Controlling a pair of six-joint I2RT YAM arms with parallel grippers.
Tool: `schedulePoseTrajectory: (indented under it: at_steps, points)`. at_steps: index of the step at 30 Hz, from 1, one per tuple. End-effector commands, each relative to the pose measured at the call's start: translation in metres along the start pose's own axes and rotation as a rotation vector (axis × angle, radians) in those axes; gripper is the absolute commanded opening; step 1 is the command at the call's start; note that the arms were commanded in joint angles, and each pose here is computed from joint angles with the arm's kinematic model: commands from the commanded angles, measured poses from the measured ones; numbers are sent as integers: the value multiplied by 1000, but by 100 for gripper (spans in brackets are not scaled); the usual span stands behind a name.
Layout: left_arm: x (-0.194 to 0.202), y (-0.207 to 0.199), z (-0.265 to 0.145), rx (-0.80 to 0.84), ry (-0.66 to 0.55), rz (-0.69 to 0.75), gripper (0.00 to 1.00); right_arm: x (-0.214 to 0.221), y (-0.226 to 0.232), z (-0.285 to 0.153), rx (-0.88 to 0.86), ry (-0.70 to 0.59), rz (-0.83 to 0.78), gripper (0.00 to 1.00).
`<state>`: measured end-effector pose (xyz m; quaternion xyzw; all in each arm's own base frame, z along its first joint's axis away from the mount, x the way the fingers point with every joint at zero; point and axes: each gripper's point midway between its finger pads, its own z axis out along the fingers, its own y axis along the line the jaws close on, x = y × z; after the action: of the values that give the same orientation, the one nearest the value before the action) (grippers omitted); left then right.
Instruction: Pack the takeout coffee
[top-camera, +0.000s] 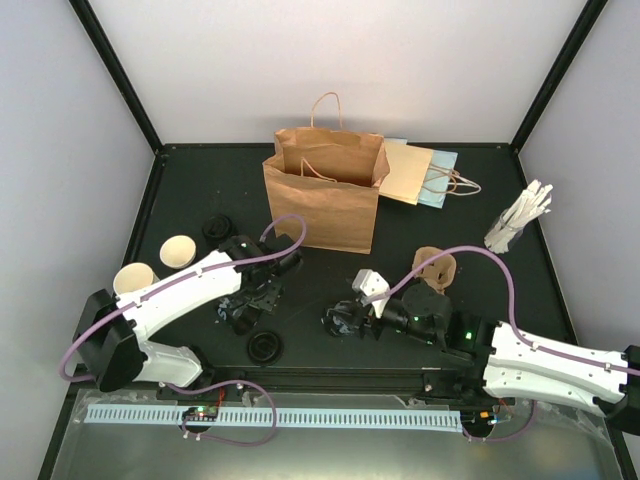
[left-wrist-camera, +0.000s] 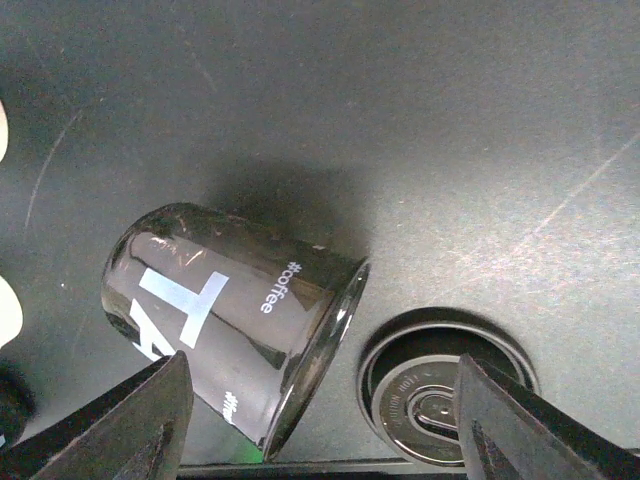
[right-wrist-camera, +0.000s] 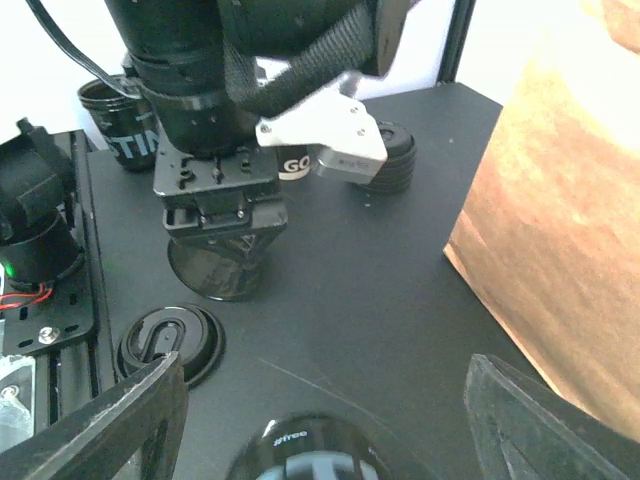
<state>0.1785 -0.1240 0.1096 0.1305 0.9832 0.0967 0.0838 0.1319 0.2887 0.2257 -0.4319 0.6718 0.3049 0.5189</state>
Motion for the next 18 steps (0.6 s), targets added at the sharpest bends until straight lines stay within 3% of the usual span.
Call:
schedulePoseTrajectory:
  at_steps: [1, 8, 12, 18]
  points:
    - [-21, -16, -20, 89, -78, 12, 73, 10, -12, 3, 74, 35, 55, 78]
    - [-14, 5, -15, -48, -18, 83, 75, 50, -7, 10, 83, 287, 221, 79]
    - [-14, -6, -9, -4, 9, 110, 75, 67, -1, 8, 74, 357, 317, 83]
    - [-9, -7, 0, -26, 61, 133, 75, 99, -6, 6, 168, 568, 363, 86]
